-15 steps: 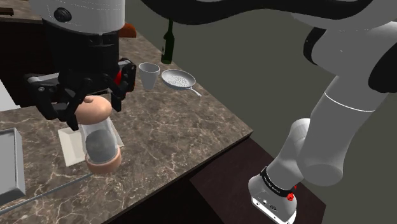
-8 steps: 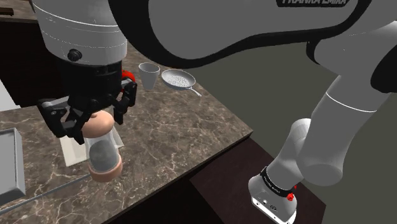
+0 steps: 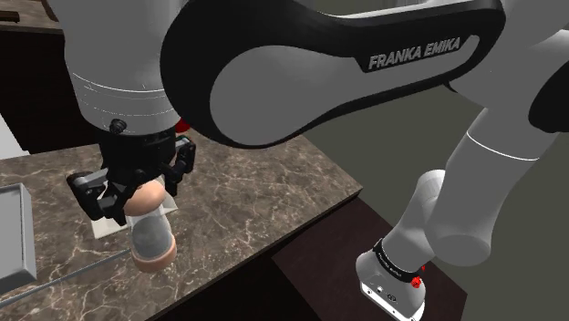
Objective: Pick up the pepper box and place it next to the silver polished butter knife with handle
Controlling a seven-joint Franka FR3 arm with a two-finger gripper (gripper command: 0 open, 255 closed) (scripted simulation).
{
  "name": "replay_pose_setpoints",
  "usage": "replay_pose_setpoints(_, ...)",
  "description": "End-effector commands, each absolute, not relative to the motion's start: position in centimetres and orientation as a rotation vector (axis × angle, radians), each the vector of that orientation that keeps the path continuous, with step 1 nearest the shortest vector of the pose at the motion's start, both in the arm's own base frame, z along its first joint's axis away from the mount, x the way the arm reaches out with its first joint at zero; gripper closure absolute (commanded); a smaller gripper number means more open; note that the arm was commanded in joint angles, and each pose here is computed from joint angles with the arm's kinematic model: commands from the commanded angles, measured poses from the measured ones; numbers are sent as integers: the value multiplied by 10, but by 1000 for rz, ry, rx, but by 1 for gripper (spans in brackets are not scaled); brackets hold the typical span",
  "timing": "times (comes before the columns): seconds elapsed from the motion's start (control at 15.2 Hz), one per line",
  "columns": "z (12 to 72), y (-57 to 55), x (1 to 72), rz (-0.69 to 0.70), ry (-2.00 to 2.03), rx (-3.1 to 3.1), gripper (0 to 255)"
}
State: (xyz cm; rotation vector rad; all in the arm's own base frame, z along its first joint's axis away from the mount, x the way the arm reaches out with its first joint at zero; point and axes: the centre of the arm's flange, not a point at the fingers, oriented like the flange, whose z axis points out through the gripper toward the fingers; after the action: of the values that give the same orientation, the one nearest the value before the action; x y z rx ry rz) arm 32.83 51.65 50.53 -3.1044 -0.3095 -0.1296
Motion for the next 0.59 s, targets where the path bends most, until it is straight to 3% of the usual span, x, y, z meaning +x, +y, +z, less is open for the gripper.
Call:
replay_pose_setpoints(0.0, 495, 516, 327, -130, -309, -3104, 255)
replay_pose_setpoints(0.53, 453, 516, 327, -130, -309, -3104, 255)
